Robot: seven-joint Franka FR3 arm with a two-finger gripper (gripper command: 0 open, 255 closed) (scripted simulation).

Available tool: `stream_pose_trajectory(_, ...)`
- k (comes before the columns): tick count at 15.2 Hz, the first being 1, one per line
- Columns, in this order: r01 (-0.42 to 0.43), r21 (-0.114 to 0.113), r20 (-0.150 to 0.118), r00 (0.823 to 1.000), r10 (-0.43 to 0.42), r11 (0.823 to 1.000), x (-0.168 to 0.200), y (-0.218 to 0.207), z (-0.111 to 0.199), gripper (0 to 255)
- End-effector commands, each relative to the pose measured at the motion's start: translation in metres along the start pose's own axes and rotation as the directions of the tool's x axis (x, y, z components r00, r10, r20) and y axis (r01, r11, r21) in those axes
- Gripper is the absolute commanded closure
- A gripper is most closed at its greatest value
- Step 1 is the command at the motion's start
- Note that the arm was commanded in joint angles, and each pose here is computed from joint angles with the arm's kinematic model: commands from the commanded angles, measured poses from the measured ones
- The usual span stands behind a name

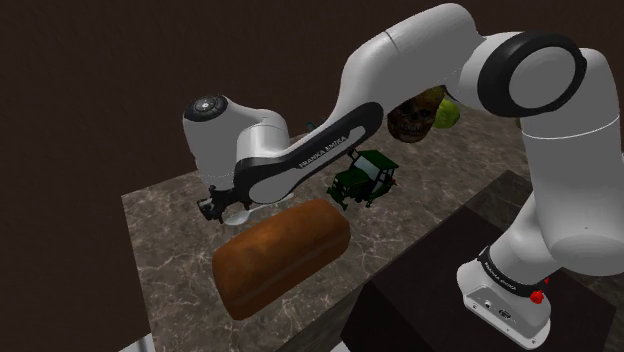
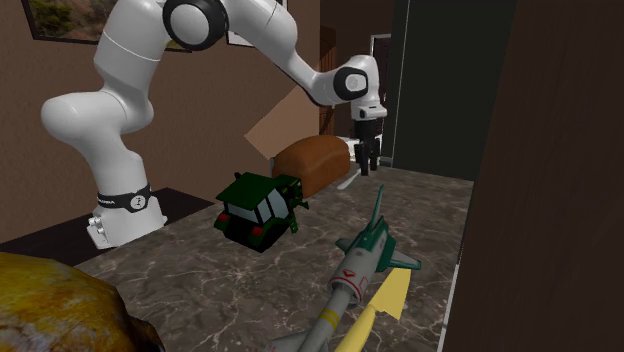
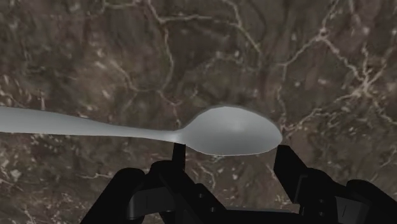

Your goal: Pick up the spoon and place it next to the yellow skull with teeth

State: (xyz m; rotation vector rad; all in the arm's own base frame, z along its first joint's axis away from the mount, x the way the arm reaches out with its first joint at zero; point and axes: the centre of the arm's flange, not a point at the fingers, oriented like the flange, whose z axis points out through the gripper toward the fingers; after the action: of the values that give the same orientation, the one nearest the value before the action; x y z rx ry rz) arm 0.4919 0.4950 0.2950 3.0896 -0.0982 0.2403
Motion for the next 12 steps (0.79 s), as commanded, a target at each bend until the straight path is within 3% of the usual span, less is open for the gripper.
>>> stream_pose_trajectory(1,0.000,0.000,0.000,1.000,0.000,1.000,0.002,0.000,-0.011,255)
stream_pose_trajectory(12,0.000,0.000,0.000,1.000,0.000,1.000,0.011,0.003,-0.068,255)
